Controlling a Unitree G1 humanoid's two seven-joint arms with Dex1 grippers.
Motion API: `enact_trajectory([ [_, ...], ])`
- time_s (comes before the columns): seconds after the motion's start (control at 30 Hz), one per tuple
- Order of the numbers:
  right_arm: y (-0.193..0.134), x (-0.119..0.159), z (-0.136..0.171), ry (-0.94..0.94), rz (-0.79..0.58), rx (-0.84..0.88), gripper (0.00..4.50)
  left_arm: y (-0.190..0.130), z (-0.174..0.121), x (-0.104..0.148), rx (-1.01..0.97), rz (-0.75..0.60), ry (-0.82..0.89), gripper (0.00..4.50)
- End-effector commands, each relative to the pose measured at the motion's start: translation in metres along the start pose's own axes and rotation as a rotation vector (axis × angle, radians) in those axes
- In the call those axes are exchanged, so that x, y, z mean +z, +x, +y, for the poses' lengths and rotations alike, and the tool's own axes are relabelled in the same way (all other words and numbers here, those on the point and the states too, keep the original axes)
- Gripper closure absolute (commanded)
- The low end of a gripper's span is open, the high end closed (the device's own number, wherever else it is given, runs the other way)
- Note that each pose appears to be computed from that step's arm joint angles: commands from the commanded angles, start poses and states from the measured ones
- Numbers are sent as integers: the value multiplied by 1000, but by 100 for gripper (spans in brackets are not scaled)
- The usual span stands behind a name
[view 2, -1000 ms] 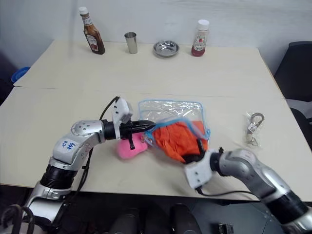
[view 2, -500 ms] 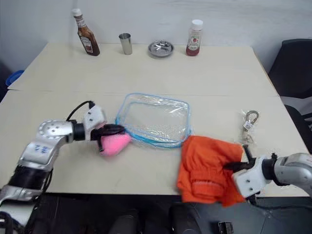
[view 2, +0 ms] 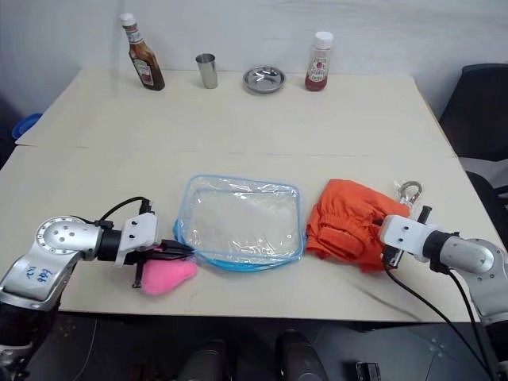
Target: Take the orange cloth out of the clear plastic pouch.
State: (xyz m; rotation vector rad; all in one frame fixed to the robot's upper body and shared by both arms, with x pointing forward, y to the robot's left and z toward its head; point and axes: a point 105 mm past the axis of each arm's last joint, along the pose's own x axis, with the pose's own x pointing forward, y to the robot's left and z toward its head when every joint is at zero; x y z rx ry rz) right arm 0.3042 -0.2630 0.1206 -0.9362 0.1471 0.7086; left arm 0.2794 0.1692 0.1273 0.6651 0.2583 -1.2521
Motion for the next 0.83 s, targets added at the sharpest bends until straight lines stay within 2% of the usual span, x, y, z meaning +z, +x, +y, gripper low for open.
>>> enact_trajectory([
  [0.03, -10, 18, 1, -4, -65, 44, 390, 0, 13, -1, 74, 8, 6, 406],
  [0.2, -31, 23, -2, 18, -80, 100, 223, -12, 15, 7, 73, -48, -55, 261],
  [0.33, -60, 19, -20, 149, -55, 117, 92, -35, 18, 12, 100, -104, -167, 144],
  [0.37, -69, 17, -25, 216, -48, 123, 91, -43, 17, 14, 95, -116, -198, 114],
  [0.5, -108, 3, -35, 453, 10, 184, 91, -81, 25, 21, 138, -160, -295, 114],
  [0.6, -132, -11, -41, 574, 68, 189, 91, -120, 31, 16, 187, -120, -328, 114],
  [0.73, -142, -19, -46, 617, 83, 170, 91, -158, 37, 1, 267, -50, -368, 114],
  [0.83, -138, -21, -50, 629, 60, 134, 91, -167, 40, -12, 309, -26, -348, 114],
])
